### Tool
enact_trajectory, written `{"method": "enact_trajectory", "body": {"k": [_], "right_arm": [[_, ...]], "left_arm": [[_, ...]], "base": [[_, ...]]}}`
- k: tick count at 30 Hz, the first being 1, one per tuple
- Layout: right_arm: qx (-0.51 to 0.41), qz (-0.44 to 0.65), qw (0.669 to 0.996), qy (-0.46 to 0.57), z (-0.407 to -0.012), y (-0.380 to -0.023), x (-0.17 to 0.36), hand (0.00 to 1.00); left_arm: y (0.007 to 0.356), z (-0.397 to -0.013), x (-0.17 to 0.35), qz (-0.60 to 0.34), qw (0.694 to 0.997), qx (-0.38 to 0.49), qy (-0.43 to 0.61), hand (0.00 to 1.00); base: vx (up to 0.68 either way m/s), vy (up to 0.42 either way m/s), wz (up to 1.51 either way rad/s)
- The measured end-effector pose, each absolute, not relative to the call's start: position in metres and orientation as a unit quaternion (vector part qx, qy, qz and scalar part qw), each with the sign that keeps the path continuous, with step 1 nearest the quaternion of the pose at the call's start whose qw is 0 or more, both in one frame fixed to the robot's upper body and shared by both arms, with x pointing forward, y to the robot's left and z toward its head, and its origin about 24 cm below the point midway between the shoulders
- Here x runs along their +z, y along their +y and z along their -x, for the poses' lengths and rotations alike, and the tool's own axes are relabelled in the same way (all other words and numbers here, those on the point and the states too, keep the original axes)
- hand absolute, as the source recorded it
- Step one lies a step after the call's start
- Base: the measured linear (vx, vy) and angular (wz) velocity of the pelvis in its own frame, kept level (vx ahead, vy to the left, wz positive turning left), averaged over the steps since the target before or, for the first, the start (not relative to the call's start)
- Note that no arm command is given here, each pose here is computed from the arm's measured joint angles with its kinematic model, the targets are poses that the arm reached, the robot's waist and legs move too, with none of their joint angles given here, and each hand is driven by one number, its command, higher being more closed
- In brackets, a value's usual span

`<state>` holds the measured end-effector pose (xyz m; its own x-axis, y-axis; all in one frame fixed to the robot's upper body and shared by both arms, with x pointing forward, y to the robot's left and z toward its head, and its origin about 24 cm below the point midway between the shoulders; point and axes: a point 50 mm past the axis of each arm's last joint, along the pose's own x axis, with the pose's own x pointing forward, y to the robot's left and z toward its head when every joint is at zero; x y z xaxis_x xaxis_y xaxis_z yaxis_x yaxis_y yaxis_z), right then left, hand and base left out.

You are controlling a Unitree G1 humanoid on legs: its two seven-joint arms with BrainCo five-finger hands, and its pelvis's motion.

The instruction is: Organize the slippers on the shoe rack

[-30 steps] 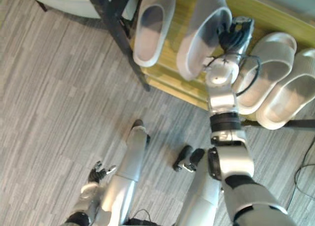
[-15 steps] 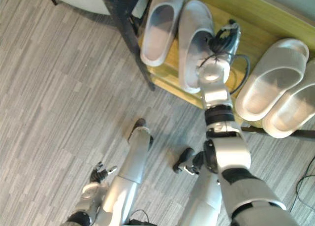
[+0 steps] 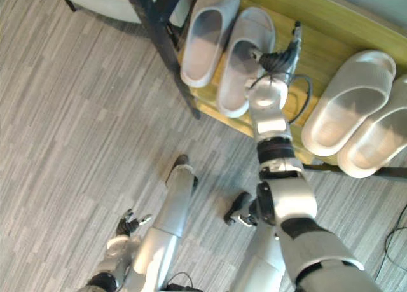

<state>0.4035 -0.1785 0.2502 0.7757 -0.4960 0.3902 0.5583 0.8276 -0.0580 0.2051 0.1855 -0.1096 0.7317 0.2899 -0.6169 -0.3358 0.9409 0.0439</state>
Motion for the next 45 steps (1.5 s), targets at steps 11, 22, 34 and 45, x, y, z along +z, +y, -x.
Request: {"method": "enact_trajectory", "body": {"k": [11,22,34,45], "right_arm": [[-0.261,0.094,0.932,-0.234,-0.377,-0.166,0.229,0.00],[-0.252,0.090,0.931,-0.249,-0.352,-0.150,0.201,0.00],[-0.156,-0.024,0.969,-0.189,-0.340,-0.120,0.153,0.00],[-0.123,-0.108,0.971,-0.176,-0.342,-0.114,0.150,0.00]], "left_arm": [[0.186,-0.207,-0.108,0.037,0.931,0.168,0.320,0.00],[0.190,-0.209,-0.105,0.047,0.931,0.182,0.313,0.00],[0.200,-0.208,-0.104,0.066,0.924,0.214,0.309,0.00],[0.204,-0.206,-0.105,0.074,0.921,0.226,0.308,0.00]], "base": [[0.00,0.049,-0.02],[0.00,0.055,-0.05],[0.00,0.046,-0.03],[0.00,0.013,0.02]]}}
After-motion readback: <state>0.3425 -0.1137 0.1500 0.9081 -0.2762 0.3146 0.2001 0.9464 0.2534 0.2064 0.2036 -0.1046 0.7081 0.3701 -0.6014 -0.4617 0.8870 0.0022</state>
